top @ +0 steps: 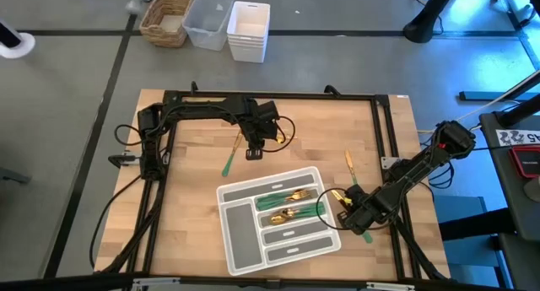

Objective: Sort silverware
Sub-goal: Put the green knife into the white silverware tray

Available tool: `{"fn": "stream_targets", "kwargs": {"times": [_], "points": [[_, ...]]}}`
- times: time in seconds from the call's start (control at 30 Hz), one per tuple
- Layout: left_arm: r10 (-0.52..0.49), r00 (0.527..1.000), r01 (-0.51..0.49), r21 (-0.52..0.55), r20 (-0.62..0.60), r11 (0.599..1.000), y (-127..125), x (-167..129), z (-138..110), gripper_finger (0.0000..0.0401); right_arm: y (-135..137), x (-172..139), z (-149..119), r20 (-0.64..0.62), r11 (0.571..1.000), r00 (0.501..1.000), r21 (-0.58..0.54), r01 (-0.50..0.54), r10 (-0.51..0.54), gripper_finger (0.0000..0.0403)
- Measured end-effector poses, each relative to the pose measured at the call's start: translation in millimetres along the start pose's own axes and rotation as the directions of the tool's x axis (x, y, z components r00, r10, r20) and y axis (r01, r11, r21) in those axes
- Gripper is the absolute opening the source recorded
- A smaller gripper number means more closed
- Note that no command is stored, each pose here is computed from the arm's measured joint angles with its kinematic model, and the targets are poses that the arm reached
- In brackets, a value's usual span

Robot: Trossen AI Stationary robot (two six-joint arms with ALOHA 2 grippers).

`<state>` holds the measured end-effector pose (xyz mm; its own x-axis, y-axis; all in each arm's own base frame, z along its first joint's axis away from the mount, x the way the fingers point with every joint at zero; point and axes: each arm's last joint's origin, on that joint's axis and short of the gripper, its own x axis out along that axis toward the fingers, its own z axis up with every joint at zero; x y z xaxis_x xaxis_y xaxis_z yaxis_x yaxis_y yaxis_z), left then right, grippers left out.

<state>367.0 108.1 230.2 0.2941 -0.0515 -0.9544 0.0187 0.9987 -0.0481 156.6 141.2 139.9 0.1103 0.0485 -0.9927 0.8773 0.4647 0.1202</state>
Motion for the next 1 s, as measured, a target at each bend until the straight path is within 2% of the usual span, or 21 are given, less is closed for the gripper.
{"fn": "stream_targets", "kwargs": {"times": [0.37,0.7,1.0], "points": [[-0.009,1.0,0.009,0.033,0.002,0.999,-11.6,1.6,3.5,0.0005,-1.0,-4.9,-0.7,-0.044,1.0,0.999,0.0,-0.011,0.011,0.0001],[-0.014,1.0,0.012,0.061,0.021,0.998,-23.2,3.0,8.4,0.0005,-2.1,-11.4,0.3,-0.033,0.999,0.999,0.001,-0.042,0.042,0.0001],[-0.04,0.994,0.032,0.077,0.106,0.997,-43.1,5.8,21.0,0.0005,-0.9,-11.8,0.8,-0.011,0.998,0.998,0.002,-0.06,0.06,0.0001]]}}
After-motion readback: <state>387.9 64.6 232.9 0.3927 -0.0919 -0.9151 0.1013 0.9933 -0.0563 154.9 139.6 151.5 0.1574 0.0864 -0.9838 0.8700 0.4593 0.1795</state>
